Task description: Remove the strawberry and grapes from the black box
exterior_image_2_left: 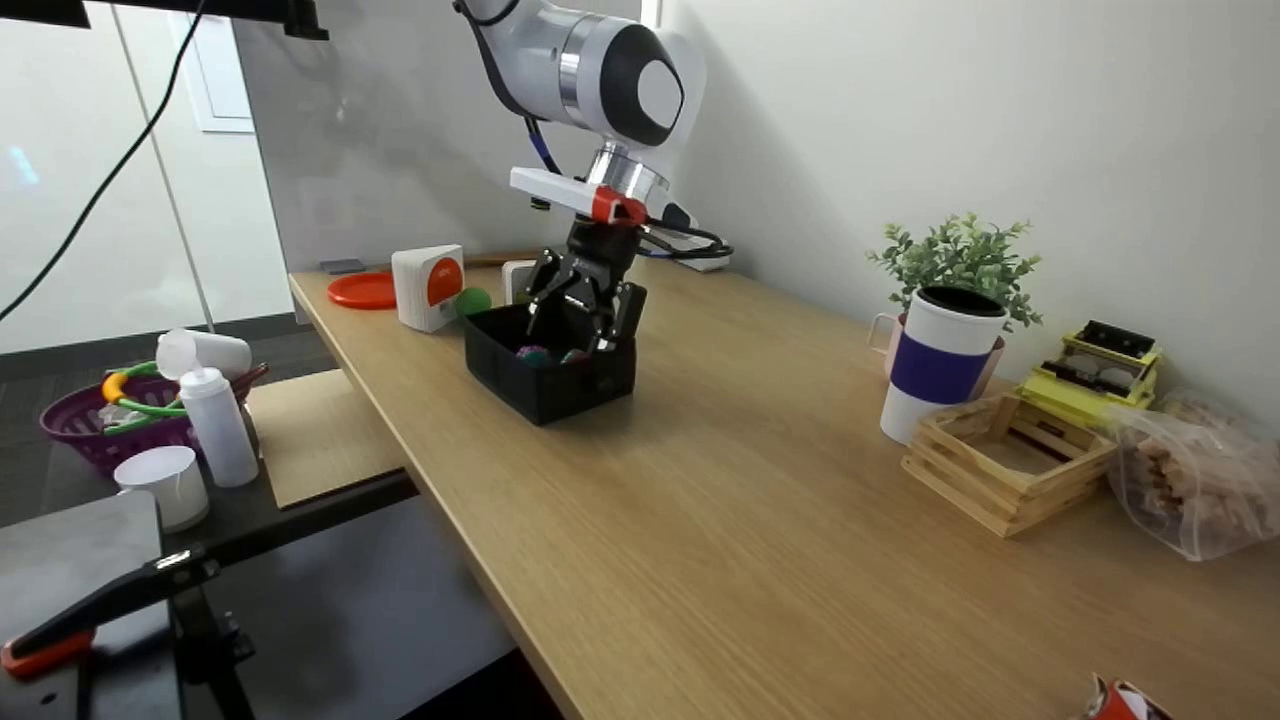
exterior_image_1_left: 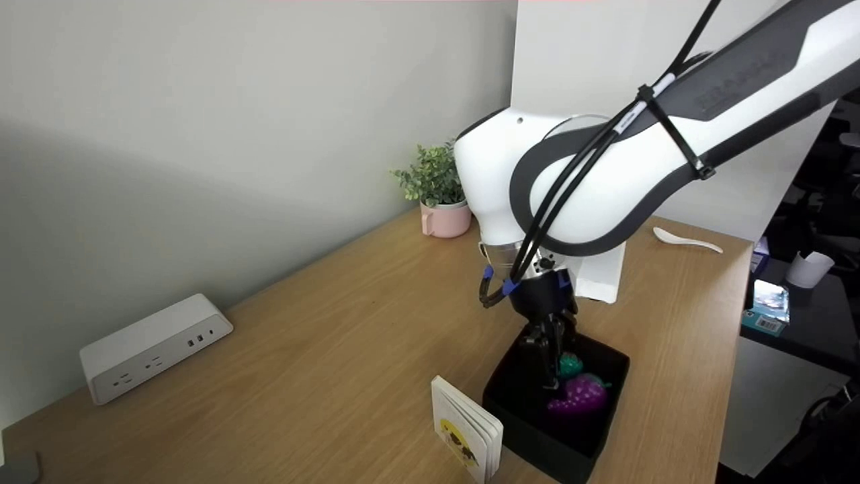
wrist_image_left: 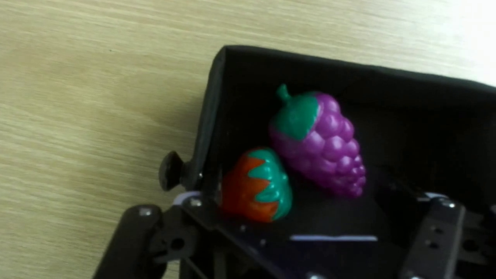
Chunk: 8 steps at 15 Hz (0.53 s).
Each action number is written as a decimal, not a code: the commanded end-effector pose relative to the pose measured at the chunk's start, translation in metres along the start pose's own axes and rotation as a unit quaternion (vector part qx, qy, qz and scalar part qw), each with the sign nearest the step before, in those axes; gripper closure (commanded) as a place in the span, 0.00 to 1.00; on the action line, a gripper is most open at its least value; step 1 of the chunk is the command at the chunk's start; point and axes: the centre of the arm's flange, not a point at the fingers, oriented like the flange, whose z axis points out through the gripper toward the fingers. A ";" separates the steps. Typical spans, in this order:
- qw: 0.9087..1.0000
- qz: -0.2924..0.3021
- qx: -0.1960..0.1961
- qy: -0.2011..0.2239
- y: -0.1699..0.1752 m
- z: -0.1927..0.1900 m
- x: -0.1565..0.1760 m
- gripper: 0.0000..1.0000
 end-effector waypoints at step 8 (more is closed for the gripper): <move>0.999 -0.024 0.045 -0.001 0.012 0.006 0.027 0.00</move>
